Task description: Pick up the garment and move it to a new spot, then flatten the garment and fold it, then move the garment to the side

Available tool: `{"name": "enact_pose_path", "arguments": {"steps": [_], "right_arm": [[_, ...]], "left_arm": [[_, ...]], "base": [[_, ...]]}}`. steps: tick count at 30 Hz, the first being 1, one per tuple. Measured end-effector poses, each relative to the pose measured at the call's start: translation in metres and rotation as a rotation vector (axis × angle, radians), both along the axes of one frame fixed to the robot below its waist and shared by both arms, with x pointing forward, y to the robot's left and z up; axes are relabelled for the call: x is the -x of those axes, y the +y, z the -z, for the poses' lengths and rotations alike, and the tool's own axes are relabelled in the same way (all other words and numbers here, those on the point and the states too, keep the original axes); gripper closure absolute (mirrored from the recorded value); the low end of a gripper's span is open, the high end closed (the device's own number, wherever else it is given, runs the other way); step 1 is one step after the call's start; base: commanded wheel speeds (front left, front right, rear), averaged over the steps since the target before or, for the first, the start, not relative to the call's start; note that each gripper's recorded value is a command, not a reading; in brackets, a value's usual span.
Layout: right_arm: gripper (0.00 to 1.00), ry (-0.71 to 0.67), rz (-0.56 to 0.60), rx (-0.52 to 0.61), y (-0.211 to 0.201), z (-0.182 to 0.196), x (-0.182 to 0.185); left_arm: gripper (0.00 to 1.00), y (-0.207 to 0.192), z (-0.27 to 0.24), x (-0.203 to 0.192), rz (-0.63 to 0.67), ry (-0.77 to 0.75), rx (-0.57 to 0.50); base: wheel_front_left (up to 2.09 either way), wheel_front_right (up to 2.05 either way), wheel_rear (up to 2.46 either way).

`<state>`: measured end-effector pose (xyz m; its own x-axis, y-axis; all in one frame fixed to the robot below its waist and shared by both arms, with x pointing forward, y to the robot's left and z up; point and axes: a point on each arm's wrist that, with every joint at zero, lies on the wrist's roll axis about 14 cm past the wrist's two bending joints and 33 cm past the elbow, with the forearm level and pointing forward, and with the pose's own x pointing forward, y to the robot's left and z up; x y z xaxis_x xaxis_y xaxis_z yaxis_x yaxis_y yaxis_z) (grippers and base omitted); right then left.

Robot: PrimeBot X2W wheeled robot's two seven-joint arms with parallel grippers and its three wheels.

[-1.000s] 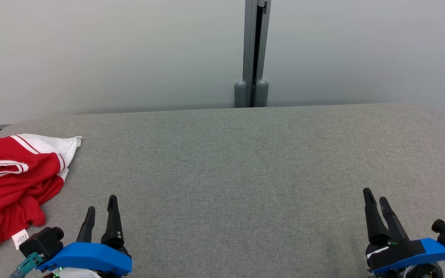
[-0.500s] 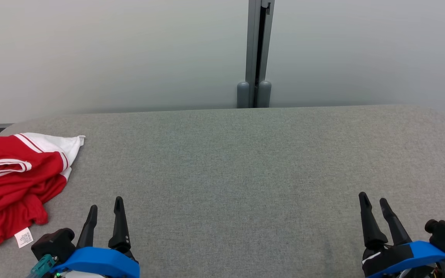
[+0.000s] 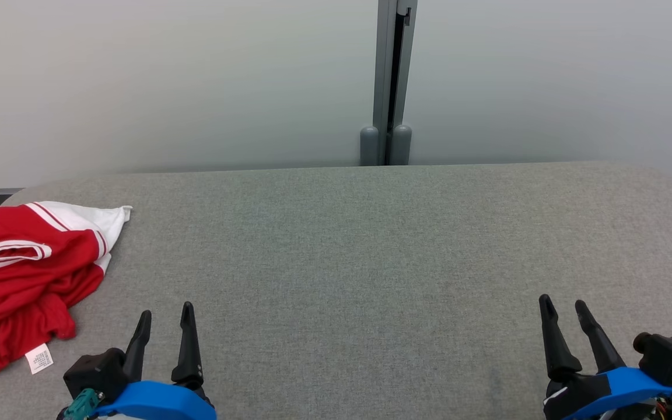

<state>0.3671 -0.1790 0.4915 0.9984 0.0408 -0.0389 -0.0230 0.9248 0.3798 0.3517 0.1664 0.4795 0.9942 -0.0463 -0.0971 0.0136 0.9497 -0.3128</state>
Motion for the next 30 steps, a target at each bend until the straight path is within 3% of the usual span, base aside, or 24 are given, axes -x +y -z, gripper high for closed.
{"name": "enact_pose_path", "arguments": {"steps": [30], "right_arm": [[0.00, -0.019, -0.052, 0.211, 0.010, -0.001, 0.004]], "left_arm": [[0.00, -0.003, 0.000, 0.013, 0.031, -0.061, -0.185]], "base": [[0.00, 0.00, 0.00]]}}
